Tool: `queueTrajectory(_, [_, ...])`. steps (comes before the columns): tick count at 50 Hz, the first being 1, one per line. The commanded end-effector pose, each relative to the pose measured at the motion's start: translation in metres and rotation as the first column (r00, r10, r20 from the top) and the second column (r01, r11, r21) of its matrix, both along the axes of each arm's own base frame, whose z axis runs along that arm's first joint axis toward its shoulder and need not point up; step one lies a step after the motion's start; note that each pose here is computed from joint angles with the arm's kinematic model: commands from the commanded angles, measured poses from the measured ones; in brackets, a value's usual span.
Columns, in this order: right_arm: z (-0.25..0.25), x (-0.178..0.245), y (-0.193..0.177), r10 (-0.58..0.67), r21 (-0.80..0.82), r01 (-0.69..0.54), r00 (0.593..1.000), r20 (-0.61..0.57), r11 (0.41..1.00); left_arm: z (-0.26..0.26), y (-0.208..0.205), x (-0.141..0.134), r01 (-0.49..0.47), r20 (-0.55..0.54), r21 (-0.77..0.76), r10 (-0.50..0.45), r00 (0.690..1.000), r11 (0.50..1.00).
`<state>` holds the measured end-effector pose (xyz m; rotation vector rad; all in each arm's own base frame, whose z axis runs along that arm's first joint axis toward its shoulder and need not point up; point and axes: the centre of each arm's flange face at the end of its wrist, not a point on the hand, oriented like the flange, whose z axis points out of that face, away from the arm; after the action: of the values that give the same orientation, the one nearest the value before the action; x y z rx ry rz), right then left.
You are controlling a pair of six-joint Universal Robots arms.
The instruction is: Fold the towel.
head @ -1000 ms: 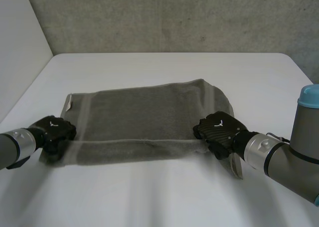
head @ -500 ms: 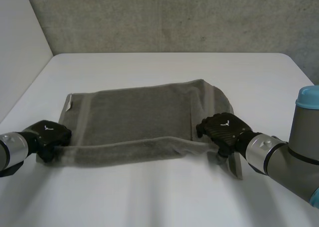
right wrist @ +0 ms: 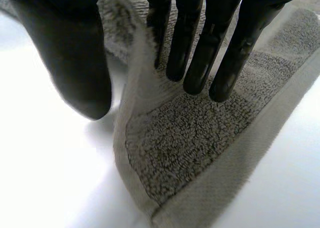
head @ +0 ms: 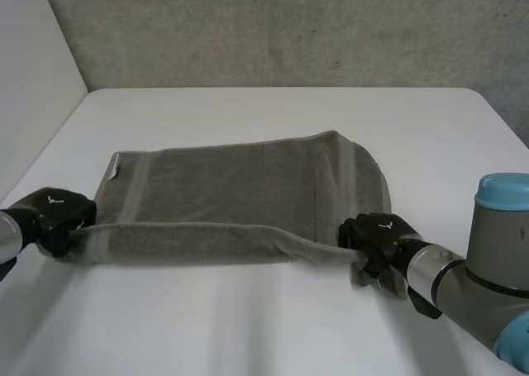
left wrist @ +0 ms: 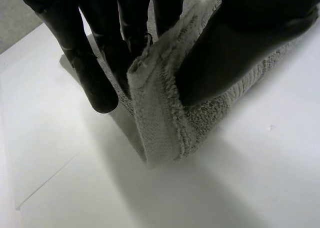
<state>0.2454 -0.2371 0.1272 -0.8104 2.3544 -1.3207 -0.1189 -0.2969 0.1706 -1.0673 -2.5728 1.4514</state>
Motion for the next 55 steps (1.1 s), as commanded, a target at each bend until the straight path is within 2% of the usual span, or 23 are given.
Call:
queueTrajectory(1, [-0.003, 0.000, -0.002, -0.012, 0.004, 0.012, 1.000, 0.008, 1.000, 0.004, -0.001, 0.003, 0.000, -0.023, -0.008, 0.000, 1.000, 1.000])
queueTrajectory(10, [0.027, -0.003, -0.005, -0.012, -0.066, 0.013, 1.000, 0.011, 0.998, 0.033, 0.005, 0.002, -0.009, -0.092, -0.073, 0.002, 0.996, 0.997])
queueTrajectory(12, [0.077, -0.013, -0.002, -0.012, -0.165, 0.013, 1.000, 0.011, 0.986, 0.056, 0.009, 0.007, -0.028, -0.129, -0.119, 0.013, 0.992, 0.993])
queueTrajectory(13, [0.077, -0.013, -0.002, -0.012, -0.166, 0.013, 1.000, 0.011, 0.986, 0.056, 0.009, 0.007, -0.028, -0.130, -0.119, 0.013, 0.991, 0.993])
queueTrajectory(15, [0.121, -0.022, 0.004, 0.000, -0.251, -0.007, 1.000, -0.029, 0.968, 0.083, 0.015, 0.008, -0.030, -0.170, -0.178, 0.000, 0.985, 0.984])
queueTrajectory(16, [0.121, -0.022, 0.004, 0.000, -0.251, -0.007, 1.000, -0.029, 0.968, 0.083, 0.015, 0.008, -0.030, -0.170, -0.178, 0.000, 0.985, 0.984])
queueTrajectory(18, [0.153, -0.025, 0.011, 0.042, -0.308, -0.065, 0.996, -0.080, 0.949, 0.096, 0.019, 0.007, -0.025, -0.191, -0.209, -0.016, 0.981, 0.978])
queueTrajectory(23, [0.178, -0.027, 0.018, 0.099, -0.334, -0.147, 0.982, -0.158, 0.931, 0.123, 0.027, 0.004, -0.028, -0.269, -0.262, -0.045, 0.962, 0.965])
queueTrajectory(25, [0.178, -0.034, 0.012, 0.100, -0.328, -0.176, 0.967, -0.235, 0.928, 0.123, 0.027, 0.005, -0.043, -0.292, -0.252, -0.033, 0.956, 0.967])
queueTrajectory(28, [0.176, -0.037, 0.008, 0.095, -0.329, -0.186, 0.957, -0.273, 0.926, 0.121, 0.025, 0.006, -0.049, -0.297, -0.241, -0.025, 0.955, 0.969])
queueTrajectory(30, [0.163, -0.038, -0.001, 0.118, -0.300, -0.225, 0.934, -0.337, 0.927, 0.113, 0.021, 0.010, -0.060, -0.304, -0.211, -0.007, 0.953, 0.976])
queueTrajectory(36, [0.148, -0.034, -0.006, 0.160, -0.267, -0.267, 0.918, -0.364, 0.926, 0.087, 0.008, 0.011, -0.053, -0.325, -0.116, 0.012, 0.946, 0.992])
queueTrajectory(39, [0.131, -0.030, -0.022, 0.179, -0.231, -0.275, 0.914, -0.365, 0.933, 0.074, -0.005, 0.009, -0.035, -0.339, -0.087, 0.003, 0.941, 0.996])
queueTrajectory(41, [0.120, -0.023, -0.044, 0.185, -0.232, -0.282, 0.912, -0.366, 0.931, 0.060, -0.019, -0.010, 0.026, -0.340, -0.068, -0.048, 0.939, 0.997])
queueTrajectory(43, [0.116, -0.016, -0.052, 0.196, -0.239, -0.296, 0.910, -0.366, 0.925, 0.052, -0.029, -0.019, 0.032, -0.328, -0.053, -0.048, 0.943, 0.998])
queueTrajectory(48, [0.114, 0.010, -0.085, 0.179, -0.328, -0.315, 0.906, -0.385, 0.890, 0.049, -0.068, -0.047, -0.024, -0.256, -0.098, -0.002, 0.967, 0.995])
queueTrajectory(49, [0.126, 0.018, -0.099, 0.132, -0.413, -0.299, 0.913, -0.387, 0.860, 0.060, -0.084, -0.055, -0.051, -0.257, -0.157, 0.009, 0.966, 0.986])
queueTrajectory(50, [0.150, 0.027, -0.113, 0.071, -0.530, -0.269, 0.929, -0.364, 0.804, 0.081, -0.099, -0.061, -0.084, -0.282, -0.232, 0.016, 0.959, 0.969])
queueTrajectory(51, [0.150, 0.027, -0.113, 0.071, -0.531, -0.269, 0.929, -0.363, 0.804, 0.081, -0.099, -0.061, -0.084, -0.282, -0.233, 0.016, 0.959, 0.969])
queueTrajectory(53, [0.220, 0.037, -0.129, -0.045, -0.774, -0.157, 0.972, -0.233, 0.613, 0.143, -0.114, -0.072, -0.133, -0.401, -0.388, -0.037, 0.915, 0.912])
queueTrajectory(54, [0.256, 0.038, -0.129, -0.059, -0.855, -0.081, 0.990, -0.129, 0.513, 0.179, -0.115, -0.074, -0.166, -0.476, -0.450, -0.078, 0.876, 0.877])
queueTrajectory(55, [0.256, 0.038, -0.129, -0.059, -0.855, -0.080, 0.990, -0.128, 0.512, 0.179, -0.115, -0.074, -0.167, -0.477, -0.451, -0.079, 0.875, 0.877])
